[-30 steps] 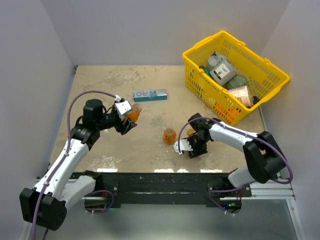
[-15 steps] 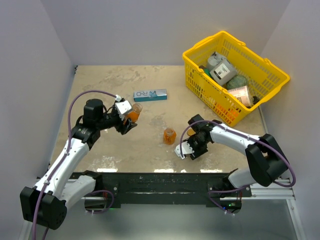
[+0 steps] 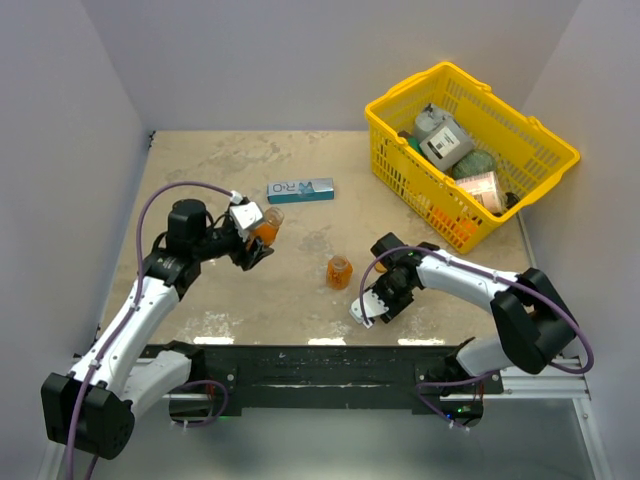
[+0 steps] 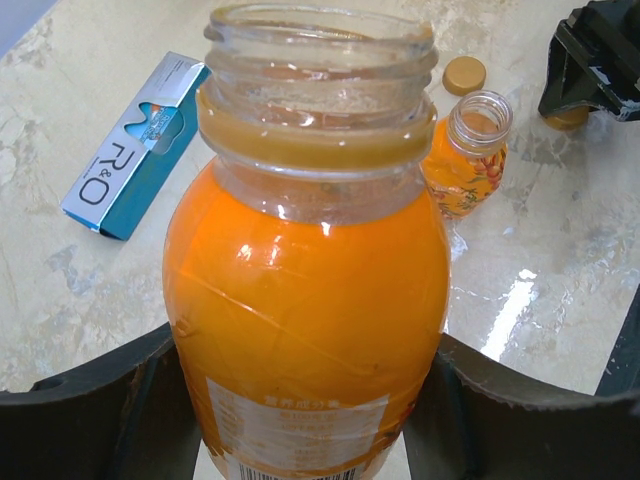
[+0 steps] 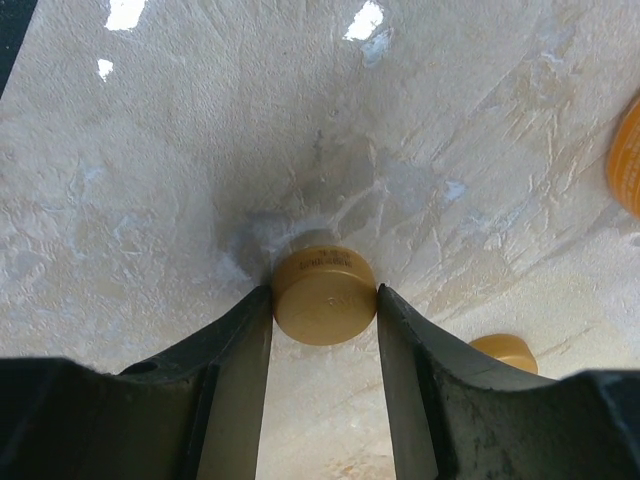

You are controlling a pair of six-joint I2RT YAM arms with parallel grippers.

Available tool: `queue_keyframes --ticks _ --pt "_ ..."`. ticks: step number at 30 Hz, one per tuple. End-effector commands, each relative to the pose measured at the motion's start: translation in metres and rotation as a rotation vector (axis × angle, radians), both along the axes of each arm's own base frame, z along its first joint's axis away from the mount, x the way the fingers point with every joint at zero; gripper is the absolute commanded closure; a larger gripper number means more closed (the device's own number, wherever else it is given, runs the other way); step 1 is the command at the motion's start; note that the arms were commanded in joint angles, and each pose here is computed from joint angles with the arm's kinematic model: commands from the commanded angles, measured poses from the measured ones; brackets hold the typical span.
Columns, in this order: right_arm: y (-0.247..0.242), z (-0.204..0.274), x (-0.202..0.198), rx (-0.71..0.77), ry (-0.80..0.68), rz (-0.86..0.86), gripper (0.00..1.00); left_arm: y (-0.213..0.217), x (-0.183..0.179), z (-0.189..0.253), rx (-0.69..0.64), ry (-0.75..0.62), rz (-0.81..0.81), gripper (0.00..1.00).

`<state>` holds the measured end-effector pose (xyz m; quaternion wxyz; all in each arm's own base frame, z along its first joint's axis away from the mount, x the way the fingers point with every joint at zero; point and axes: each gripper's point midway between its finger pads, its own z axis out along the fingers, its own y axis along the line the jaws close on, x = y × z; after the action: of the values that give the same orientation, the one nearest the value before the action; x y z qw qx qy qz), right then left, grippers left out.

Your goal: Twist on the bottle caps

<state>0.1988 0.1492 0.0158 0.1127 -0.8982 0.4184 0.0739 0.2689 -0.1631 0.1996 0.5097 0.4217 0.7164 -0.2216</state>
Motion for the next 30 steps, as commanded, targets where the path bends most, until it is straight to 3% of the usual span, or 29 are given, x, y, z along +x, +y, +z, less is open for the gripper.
queue_keyframes --ticks 1,3,9,12,15,19,23,26,30 --pt "-0.007 -0.005 -0.004 -0.041 0.008 0.032 0.53 -0.002 0.005 0.011 -0.032 -0.043 -0.005 1.00" --pt "-0.009 -0.006 -0.004 -0.048 0.001 0.031 0.54 -0.003 0.004 0.011 -0.034 -0.040 -0.009 1.00" --pt "-0.005 0.013 -0.006 0.002 0.016 -0.053 0.90 -0.005 0.005 0.009 -0.026 -0.043 -0.030 1.00" --pt "0.009 0.060 -0.012 0.126 0.016 -0.131 0.98 -0.007 0.004 0.009 0.002 -0.058 -0.079 1.00" --pt "0.023 0.128 -0.013 0.278 -0.020 -0.217 0.99 -0.009 0.008 0.007 0.058 -0.065 -0.136 1.00" --pt "0.024 0.165 -0.023 0.361 -0.015 -0.307 0.99 -0.009 0.021 0.008 0.113 -0.002 -0.162 1.00" --pt "0.029 0.161 -0.017 0.398 -0.003 -0.404 0.97 -0.012 0.025 0.011 0.093 -0.001 -0.154 1.00" --pt "0.045 0.159 -0.001 0.467 0.005 -0.495 0.86 -0.013 0.020 0.018 0.064 -0.017 -0.147 1.00" --pt "0.055 0.144 0.031 0.448 0.017 -0.567 0.77 -0.006 0.014 0.024 0.077 -0.041 -0.119 1.00"
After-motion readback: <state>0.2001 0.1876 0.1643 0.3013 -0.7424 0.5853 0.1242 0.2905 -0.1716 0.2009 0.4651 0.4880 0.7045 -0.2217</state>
